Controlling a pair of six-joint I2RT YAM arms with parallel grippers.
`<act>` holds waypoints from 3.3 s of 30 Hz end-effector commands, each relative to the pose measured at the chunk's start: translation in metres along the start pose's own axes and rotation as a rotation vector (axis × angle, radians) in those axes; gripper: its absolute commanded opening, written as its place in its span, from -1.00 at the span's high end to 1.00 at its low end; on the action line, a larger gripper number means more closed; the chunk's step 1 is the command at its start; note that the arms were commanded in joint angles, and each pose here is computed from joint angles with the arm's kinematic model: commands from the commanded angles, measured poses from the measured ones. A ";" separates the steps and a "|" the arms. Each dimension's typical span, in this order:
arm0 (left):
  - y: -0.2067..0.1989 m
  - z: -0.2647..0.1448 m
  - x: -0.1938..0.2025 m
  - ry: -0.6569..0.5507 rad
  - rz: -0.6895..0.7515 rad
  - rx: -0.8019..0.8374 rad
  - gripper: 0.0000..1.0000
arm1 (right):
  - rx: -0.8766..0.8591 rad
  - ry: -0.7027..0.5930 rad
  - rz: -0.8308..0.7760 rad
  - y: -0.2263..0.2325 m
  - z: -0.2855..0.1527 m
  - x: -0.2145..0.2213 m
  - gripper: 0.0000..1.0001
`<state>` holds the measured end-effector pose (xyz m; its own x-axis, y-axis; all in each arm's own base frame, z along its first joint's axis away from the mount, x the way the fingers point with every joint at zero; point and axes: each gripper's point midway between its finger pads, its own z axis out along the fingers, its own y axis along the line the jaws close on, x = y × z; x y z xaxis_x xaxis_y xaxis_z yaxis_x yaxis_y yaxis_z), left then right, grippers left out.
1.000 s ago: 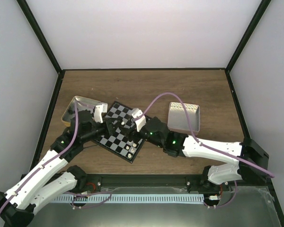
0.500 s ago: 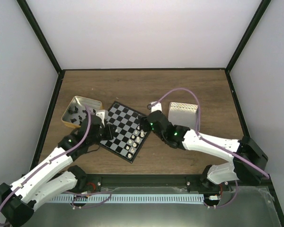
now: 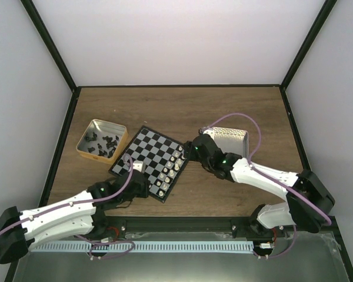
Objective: Set up the chess pieces on the board
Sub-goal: Place the chess piece on the chessboard, then reset both arms
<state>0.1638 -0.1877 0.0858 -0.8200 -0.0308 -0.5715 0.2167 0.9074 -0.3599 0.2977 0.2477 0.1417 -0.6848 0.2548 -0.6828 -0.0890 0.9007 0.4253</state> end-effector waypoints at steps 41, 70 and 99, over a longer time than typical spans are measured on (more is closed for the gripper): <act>-0.006 0.033 0.026 0.004 -0.023 0.101 0.70 | 0.016 0.051 0.011 -0.009 0.005 0.012 -0.46; -0.036 -0.157 -0.145 -0.516 -0.006 0.087 -0.88 | 0.032 -0.119 -0.056 -0.027 -0.117 -0.051 -0.60; 0.052 -0.327 -0.189 -0.902 -0.025 -0.132 -1.00 | 0.139 -0.481 0.043 -0.099 -0.281 -0.116 -1.00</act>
<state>0.1557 0.0009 0.4184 -0.0855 -0.3680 -0.9259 0.1121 0.9198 -0.3759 0.1883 0.0436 0.3305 -0.3247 0.3663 -0.8720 0.0325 0.9257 0.3768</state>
